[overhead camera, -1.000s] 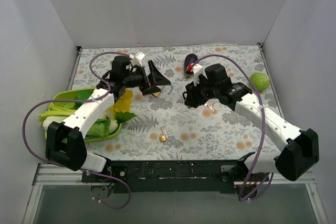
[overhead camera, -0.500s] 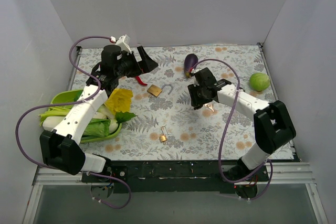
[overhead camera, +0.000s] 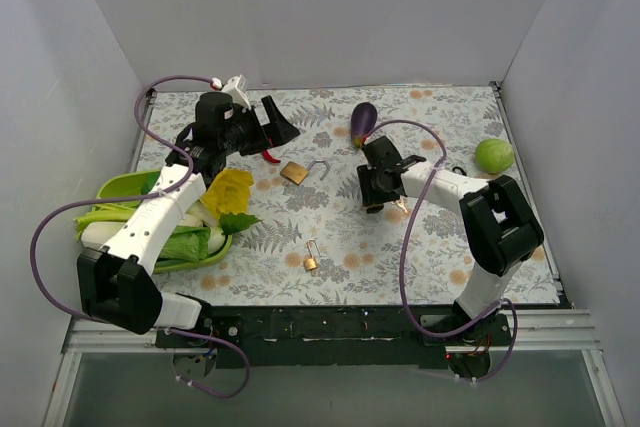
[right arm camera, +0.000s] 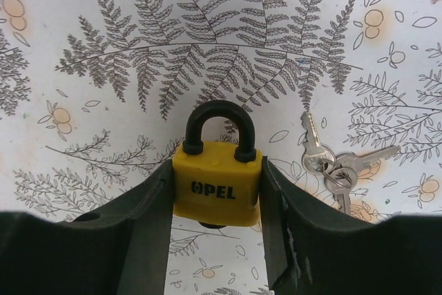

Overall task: Lock with the key
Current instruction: Place the lock at the center of the board.

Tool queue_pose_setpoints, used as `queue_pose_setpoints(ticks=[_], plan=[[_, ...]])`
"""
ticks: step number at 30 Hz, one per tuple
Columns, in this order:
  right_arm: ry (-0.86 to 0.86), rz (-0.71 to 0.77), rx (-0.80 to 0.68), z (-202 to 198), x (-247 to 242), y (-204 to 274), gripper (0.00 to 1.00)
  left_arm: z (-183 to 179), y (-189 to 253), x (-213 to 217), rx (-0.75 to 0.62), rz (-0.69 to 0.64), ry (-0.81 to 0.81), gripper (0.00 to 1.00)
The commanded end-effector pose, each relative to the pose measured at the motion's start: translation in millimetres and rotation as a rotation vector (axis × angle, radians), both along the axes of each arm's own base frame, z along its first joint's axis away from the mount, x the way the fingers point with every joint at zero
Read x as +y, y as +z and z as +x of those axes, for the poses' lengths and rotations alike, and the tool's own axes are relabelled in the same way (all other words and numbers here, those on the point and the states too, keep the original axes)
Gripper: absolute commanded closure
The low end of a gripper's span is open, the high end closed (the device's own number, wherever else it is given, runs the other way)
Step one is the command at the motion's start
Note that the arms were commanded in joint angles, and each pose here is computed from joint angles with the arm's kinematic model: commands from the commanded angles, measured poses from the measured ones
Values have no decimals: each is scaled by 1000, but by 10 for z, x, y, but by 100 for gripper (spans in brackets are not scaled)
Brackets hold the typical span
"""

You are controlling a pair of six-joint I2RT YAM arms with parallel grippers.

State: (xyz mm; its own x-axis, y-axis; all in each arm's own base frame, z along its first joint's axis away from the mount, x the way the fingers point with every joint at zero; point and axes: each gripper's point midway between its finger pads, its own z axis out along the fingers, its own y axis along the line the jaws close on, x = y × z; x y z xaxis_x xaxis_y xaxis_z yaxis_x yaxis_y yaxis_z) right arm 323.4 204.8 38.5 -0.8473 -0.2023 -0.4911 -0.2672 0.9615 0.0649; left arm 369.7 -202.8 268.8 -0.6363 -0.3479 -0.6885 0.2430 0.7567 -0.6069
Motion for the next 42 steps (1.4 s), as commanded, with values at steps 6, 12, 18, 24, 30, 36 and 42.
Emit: queue_pose_setpoints(ticks=[6,12,18,24,30,36,42], plan=[[-99,-26,-25,249,13,-36,99,-48,121,107,-32,-20,29,2],[-111,-24,8,223,32,-80,75,-67,107,137,-26,-21,33,2],[-91,29,-2,203,108,119,38,-57,121,129,-24,-25,30,2],[20,93,-138,342,117,723,19,-37,129,92,-13,-28,13,2],[115,147,-238,526,-545,1260,18,-25,234,58,-50,-22,-21,2],[146,28,-250,523,-1565,1343,10,11,285,57,-81,-10,-32,2],[109,1,-193,520,-2118,1140,8,5,297,-26,-77,-30,-80,2]])
